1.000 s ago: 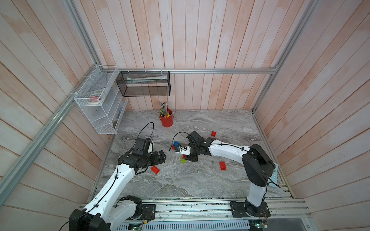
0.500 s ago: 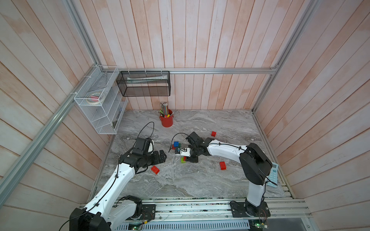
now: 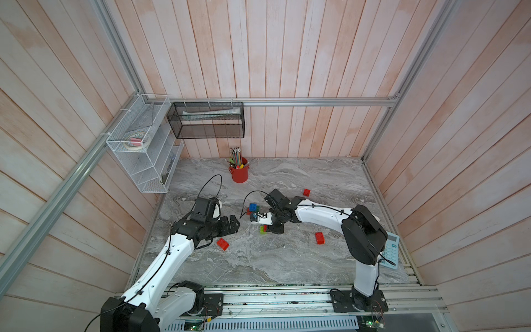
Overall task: Assemble the letter s with lego
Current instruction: Assemble the lego brick with the lego brick.
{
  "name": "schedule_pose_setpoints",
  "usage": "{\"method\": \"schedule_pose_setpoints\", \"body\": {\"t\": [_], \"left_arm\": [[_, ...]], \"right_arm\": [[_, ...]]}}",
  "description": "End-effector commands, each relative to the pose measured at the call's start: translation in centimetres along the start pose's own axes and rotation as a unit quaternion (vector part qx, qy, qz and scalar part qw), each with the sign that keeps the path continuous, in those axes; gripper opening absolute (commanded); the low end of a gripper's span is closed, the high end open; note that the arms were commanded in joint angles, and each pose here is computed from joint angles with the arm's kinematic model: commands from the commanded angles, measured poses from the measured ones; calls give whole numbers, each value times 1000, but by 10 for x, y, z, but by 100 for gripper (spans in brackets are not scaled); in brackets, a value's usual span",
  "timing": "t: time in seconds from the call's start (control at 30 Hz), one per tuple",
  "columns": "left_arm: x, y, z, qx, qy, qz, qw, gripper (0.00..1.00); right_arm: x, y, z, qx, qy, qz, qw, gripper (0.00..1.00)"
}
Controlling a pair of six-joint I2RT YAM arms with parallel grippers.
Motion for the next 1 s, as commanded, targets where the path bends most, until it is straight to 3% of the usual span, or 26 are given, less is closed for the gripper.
{"method": "schedule_pose_setpoints", "body": {"t": [0.0, 0.7, 0.97], "left_arm": [[6, -3, -2, -8, 11, -11, 1000, 100], [3, 0, -1, -10, 16, -3, 1000, 100], [3, 0, -2, -13, 17, -4, 1000, 100]], "right_arm": [[-11, 14, 6, 11, 4, 50, 999, 28], [-12, 35, 13, 15, 0, 134, 991, 27], [7, 25, 9, 10, 0, 108, 994, 33]]}}
Point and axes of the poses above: each gripper's point midway between its finger pads, its own y axis out along the fingers, its own z axis along the line the jaws close on, x = y × z, the point moved 8 cm from there along -y, back along the fingers, and after that the axes turned 10 degrees about y, right-handed, at the moved point
